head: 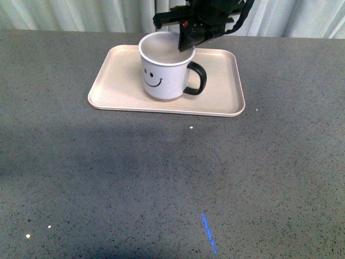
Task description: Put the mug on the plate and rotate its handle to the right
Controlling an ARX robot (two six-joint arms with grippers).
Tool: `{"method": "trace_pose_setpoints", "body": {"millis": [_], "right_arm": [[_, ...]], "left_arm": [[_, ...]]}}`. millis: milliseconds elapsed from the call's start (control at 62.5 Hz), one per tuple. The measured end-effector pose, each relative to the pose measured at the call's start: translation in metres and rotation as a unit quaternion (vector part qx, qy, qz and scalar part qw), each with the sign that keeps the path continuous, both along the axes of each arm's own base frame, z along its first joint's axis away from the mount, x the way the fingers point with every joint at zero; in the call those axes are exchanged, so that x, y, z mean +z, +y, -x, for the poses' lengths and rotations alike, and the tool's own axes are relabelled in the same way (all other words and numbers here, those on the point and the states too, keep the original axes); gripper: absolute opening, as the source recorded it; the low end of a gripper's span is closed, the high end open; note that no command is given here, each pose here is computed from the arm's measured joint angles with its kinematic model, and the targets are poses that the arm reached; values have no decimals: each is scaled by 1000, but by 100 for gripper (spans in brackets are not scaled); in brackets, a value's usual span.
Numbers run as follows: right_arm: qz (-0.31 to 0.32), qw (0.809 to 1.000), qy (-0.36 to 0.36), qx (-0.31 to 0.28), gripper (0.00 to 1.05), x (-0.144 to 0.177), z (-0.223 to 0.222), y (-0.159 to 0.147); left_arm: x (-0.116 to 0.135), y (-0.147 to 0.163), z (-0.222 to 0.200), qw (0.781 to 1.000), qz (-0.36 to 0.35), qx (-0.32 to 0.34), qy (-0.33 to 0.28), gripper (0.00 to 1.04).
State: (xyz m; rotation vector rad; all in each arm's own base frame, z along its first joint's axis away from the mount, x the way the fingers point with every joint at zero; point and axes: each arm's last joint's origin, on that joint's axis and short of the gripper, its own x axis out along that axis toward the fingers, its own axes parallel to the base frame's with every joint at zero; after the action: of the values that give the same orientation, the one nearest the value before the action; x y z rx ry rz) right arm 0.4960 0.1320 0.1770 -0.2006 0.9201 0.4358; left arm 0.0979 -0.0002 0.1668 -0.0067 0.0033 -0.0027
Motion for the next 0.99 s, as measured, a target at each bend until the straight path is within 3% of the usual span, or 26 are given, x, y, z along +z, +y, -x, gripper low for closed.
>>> {"method": "trace_pose_setpoints", "body": {"millis": [208, 480, 992], "right_arm": [[15, 994, -37, 100, 2, 17, -16, -18], [42, 974, -13, 224, 2, -4, -16, -20], [94, 956, -19, 278, 2, -9, -23, -20]], "left_arm": [[0, 0, 0, 1000, 0, 0, 0, 95], [0, 0, 0, 1000, 0, 0, 0, 95], [0, 0, 0, 1000, 0, 0, 0, 95]]}}
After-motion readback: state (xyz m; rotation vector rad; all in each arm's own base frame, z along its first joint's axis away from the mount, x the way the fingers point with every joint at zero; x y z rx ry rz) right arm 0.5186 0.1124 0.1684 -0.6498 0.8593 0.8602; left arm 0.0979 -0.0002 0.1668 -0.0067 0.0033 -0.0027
